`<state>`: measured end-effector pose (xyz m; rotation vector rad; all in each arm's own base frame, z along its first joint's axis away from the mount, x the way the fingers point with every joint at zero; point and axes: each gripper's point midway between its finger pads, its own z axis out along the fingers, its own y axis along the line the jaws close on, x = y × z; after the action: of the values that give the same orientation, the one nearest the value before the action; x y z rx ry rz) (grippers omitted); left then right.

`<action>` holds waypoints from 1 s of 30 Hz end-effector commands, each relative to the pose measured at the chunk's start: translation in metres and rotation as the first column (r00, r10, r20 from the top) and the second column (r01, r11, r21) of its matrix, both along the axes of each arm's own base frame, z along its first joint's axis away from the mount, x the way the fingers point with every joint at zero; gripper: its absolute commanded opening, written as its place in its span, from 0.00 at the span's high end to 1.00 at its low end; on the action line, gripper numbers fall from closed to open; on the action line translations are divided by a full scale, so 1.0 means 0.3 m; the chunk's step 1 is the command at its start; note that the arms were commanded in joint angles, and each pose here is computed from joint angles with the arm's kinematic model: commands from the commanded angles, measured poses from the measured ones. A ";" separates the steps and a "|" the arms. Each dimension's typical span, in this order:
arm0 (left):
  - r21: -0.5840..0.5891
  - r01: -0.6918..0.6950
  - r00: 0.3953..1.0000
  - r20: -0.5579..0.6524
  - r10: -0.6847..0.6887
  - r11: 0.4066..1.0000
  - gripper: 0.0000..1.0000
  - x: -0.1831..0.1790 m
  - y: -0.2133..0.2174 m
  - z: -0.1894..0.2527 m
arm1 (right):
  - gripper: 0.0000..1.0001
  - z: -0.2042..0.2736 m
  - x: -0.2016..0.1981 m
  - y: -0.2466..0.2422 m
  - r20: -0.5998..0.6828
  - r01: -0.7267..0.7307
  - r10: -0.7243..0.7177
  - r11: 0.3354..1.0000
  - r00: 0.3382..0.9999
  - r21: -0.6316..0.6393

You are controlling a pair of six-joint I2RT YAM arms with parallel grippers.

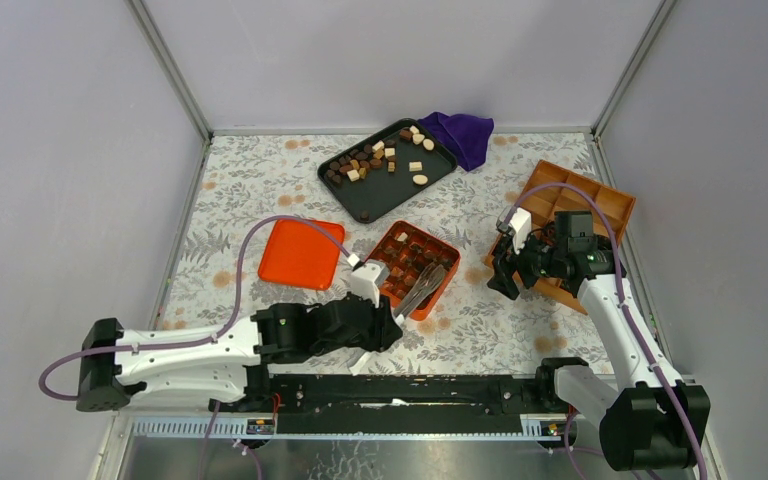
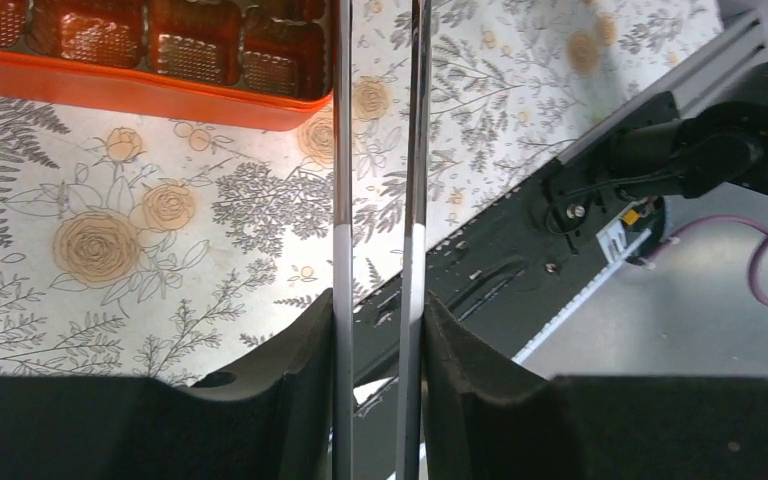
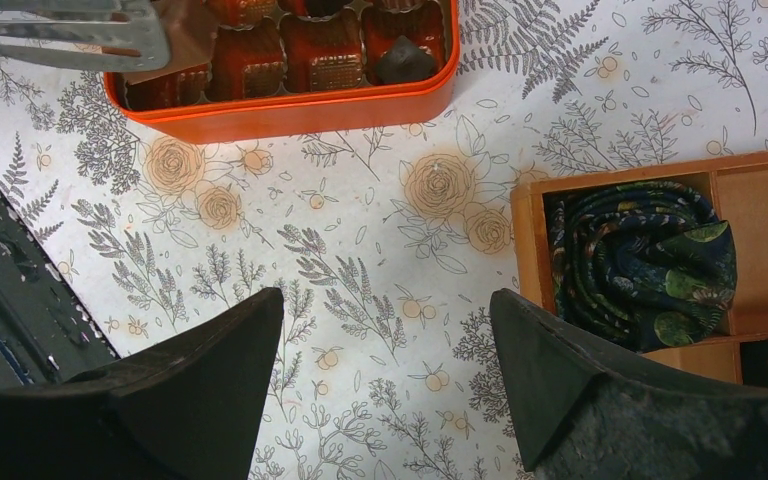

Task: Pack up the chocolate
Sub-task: Place the fake chocolate in the packing box.

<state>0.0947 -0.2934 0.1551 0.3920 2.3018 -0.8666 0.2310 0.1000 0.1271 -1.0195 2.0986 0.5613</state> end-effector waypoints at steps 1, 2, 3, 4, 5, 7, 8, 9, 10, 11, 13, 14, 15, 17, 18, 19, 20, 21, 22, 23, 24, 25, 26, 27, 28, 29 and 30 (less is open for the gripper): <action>-0.021 -0.067 0.995 0.068 0.069 0.997 1.00 0.060 -0.036 0.054 | 0.17 0.011 -0.010 0.016 0.013 -0.031 0.031 0.999 0.999 0.014; -0.004 -0.078 0.994 0.077 0.078 0.997 1.00 0.071 -0.036 0.053 | 0.17 0.011 -0.010 0.016 0.013 -0.032 0.032 0.999 0.999 0.013; 0.019 -0.086 0.993 0.086 0.084 0.996 1.00 0.080 -0.036 0.047 | 0.17 0.011 -0.010 0.016 0.012 -0.031 0.031 0.999 0.999 0.014; 0.042 -0.089 0.992 0.095 0.085 0.995 1.00 0.087 -0.038 0.039 | 0.17 0.011 -0.010 0.016 0.013 -0.031 0.031 0.999 0.999 0.012; 0.060 -0.091 0.991 0.100 0.085 0.994 1.00 0.094 -0.042 0.034 | 0.17 0.010 -0.011 0.016 0.012 -0.031 0.031 0.999 0.999 0.013; 0.081 -0.089 0.991 0.107 0.080 0.993 1.00 0.107 -0.054 0.030 | 0.17 0.011 -0.011 0.015 0.014 -0.031 0.030 0.999 0.999 0.012; 0.091 -0.089 0.991 0.107 0.079 0.992 1.00 0.114 -0.059 0.025 | 0.16 0.012 -0.010 0.016 0.015 -0.031 0.031 0.999 0.999 0.012; 0.101 -0.087 0.991 0.108 0.076 0.991 1.00 0.120 -0.062 0.021 | 0.17 0.011 -0.011 0.015 0.015 -0.032 0.031 0.999 0.999 0.012; 0.109 -0.089 0.991 0.108 0.077 0.990 1.00 0.127 -0.065 0.018 | 0.17 0.011 -0.011 0.015 0.014 -0.031 0.031 0.999 0.999 0.011; 0.118 -0.091 0.991 0.107 0.078 0.989 1.00 0.132 -0.064 0.014 | 0.17 0.010 -0.011 0.015 0.014 -0.031 0.031 0.999 0.999 0.011; 0.129 -0.094 0.991 0.103 0.081 0.987 1.00 0.143 -0.062 0.004 | 0.16 0.011 -0.011 0.015 0.015 -0.031 0.031 0.999 0.999 0.011; 0.131 -0.094 0.992 0.098 0.081 0.987 1.00 0.146 -0.060 -0.002 | 0.17 0.011 -0.011 0.014 0.016 -0.031 0.031 0.999 0.999 0.010; 0.138 -0.095 0.992 0.094 0.082 0.986 1.00 0.149 -0.057 -0.011 | 0.17 0.012 -0.011 0.015 0.016 -0.031 0.031 0.999 0.999 0.011; 0.143 -0.095 0.993 0.085 0.084 0.985 0.99 0.155 -0.054 -0.024 | 0.17 0.012 -0.012 0.016 0.015 -0.033 0.032 0.999 0.999 0.013; 0.146 -0.094 0.993 0.081 0.083 0.985 0.99 0.158 -0.053 -0.031 | 0.17 0.011 -0.012 0.016 0.015 -0.033 0.033 0.999 0.999 0.012; 0.147 -0.092 0.994 0.078 0.081 0.985 0.98 0.160 -0.055 -0.036 | 0.17 0.011 -0.012 0.015 0.015 -0.032 0.032 0.999 0.999 0.011; 0.147 -0.084 0.995 0.072 0.074 0.986 0.98 0.160 -0.058 -0.040 | 0.17 0.011 -0.012 0.015 0.015 -0.032 0.032 0.999 0.999 0.011; 0.147 -0.079 0.995 0.067 0.070 0.986 0.97 0.160 -0.061 -0.045 | 0.17 0.011 -0.012 0.016 0.015 -0.033 0.032 0.999 0.999 0.012; 0.147 -0.072 0.996 0.062 0.064 0.987 0.96 0.160 -0.067 -0.048 | 0.17 0.011 -0.012 0.016 0.015 -0.033 0.033 0.999 0.999 0.012; 0.151 -0.068 0.997 0.058 0.060 0.986 0.96 0.162 -0.070 -0.054 | 0.17 0.011 -0.012 0.015 0.015 -0.032 0.032 0.999 0.999 0.011; 0.152 -0.063 0.997 0.054 0.056 0.986 0.95 0.163 -0.073 -0.056 | 0.17 0.011 -0.012 0.015 0.015 -0.032 0.032 0.999 0.999 0.011; 0.155 -0.059 0.997 0.050 0.051 0.986 0.95 0.164 -0.076 -0.062 | 0.17 0.011 -0.012 0.015 0.015 -0.033 0.032 0.999 0.999 0.012; 0.159 -0.058 0.998 0.047 0.051 0.986 0.94 0.166 -0.078 -0.067 | 0.17 0.012 -0.012 0.015 0.016 -0.032 0.032 0.999 0.999 0.011; 0.162 -0.057 0.998 0.046 0.050 0.985 0.93 0.168 -0.079 -0.071 | 0.17 0.011 -0.012 0.015 0.016 -0.032 0.032 0.999 0.999 0.011; 0.164 -0.055 0.998 0.043 0.048 0.985 0.92 0.169 -0.081 -0.073 | 0.16 0.011 -0.013 0.015 0.014 -0.032 0.032 0.999 0.999 0.011; 0.168 -0.053 0.998 0.041 0.047 0.984 0.90 0.171 -0.083 -0.077 | 0.17 0.011 -0.013 0.015 0.014 -0.032 0.032 0.999 0.999 0.011; 0.169 -0.053 0.998 0.041 0.046 0.984 0.89 0.172 -0.084 -0.077 | 0.17 0.011 -0.013 0.015 0.014 -0.032 0.032 0.999 0.999 0.011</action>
<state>0.1383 -0.3037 0.1160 0.4197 2.4012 -0.5725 0.2301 0.0999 0.1260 -1.0249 2.0998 0.5616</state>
